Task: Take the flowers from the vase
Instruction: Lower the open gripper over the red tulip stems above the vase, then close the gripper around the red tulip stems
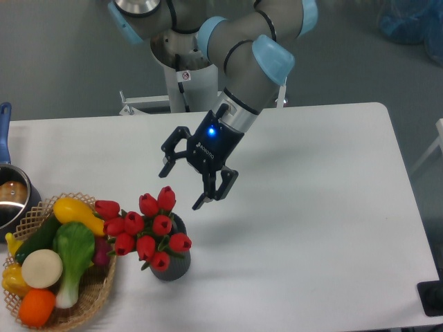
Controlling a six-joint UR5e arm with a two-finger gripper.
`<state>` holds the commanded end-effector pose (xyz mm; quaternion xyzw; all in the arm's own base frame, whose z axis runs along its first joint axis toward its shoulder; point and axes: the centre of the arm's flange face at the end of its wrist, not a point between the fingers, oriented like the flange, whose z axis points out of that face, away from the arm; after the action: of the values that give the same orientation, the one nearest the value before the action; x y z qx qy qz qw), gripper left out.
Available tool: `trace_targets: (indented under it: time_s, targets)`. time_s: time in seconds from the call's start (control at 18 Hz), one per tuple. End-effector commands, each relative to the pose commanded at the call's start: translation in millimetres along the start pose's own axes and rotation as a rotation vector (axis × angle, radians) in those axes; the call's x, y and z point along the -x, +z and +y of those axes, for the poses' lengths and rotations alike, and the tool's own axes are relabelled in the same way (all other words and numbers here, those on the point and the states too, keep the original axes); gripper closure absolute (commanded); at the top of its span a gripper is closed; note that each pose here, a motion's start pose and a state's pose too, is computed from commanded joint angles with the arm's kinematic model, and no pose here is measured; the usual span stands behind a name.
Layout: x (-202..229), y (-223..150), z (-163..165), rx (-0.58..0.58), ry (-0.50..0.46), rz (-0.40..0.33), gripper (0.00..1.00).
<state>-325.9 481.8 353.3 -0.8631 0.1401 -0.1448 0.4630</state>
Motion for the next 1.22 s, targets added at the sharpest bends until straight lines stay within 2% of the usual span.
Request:
trace_targets:
  time_s: [0.39,1.11,1.17,1.22]
  targets:
    - [27.2,9.4,-13.7,-0.012,-0.065,0.006,0.0]
    - [27.8,28.2,-9.4,-0.015,-0.045,0.023,0.0]
    - [27.8,28.2,-9.4,-0.015,-0.045,0.023,0.07]
    - [27.3,28.9,-8.1,-0.014,-0.047,0.024,0.25]
